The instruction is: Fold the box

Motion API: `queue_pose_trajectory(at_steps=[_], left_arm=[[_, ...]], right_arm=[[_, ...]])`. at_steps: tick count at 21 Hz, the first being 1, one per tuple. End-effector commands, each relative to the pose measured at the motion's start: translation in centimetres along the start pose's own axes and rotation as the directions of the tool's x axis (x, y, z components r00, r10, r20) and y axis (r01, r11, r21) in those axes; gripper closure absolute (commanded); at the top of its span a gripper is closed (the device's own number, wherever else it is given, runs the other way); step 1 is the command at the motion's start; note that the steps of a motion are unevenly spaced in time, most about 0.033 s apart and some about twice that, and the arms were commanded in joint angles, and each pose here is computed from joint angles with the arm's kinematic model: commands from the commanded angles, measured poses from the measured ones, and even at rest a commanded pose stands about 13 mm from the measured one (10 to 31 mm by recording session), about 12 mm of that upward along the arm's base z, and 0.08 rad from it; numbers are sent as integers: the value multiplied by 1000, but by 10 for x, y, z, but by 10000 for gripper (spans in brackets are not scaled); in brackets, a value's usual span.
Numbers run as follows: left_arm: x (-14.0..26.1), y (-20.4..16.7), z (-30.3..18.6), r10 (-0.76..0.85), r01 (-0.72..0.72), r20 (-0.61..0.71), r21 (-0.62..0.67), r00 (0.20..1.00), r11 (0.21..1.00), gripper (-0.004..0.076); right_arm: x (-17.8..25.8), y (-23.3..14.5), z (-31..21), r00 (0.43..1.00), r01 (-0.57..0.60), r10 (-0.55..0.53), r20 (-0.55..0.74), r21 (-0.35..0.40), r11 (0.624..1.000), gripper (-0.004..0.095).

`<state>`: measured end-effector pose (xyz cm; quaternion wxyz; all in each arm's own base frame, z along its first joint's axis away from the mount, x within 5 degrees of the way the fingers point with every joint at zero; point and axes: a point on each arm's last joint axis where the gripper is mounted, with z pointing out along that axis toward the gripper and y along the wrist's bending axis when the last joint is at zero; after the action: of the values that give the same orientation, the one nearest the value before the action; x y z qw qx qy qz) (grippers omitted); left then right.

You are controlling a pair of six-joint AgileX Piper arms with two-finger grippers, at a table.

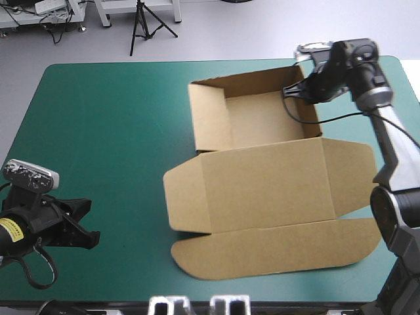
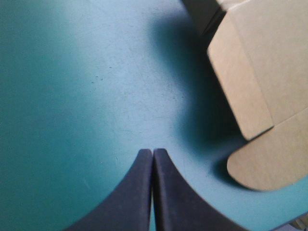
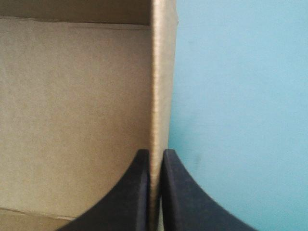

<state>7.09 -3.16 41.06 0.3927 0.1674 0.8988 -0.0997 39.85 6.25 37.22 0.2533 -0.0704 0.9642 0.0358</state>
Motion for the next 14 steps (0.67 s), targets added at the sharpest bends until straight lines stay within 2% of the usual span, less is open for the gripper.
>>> queue_pose_trajectory(at_steps=[1,3,4,8,10,14], left_arm=[[0,3,-4,-31,30,-16,-41,999,999,733],[0,4,-4,-28,28,-15,-50,999,998,733],[0,4,-4,-28,27,-15,-50,999,998,733],[0,4,-4,-33,32,-15,-50,999,998,733],[0,5,-5,-41,40,-15,-59,999,997,733],[0,7,-5,-35,34,-14,-86,999,996,733]], right_arm=[[4,-51,-56,987,-111,102,122,69,991,924],[12,-84,-61,976,-191,177,125,114,975,925],[26,-119,-58,961,-273,259,99,159,949,925],[78,-192,-29,898,-419,440,-32,247,874,925],[98,-214,-16,867,-453,490,-84,275,848,924],[112,-227,-2,856,-412,491,-163,359,838,905]])
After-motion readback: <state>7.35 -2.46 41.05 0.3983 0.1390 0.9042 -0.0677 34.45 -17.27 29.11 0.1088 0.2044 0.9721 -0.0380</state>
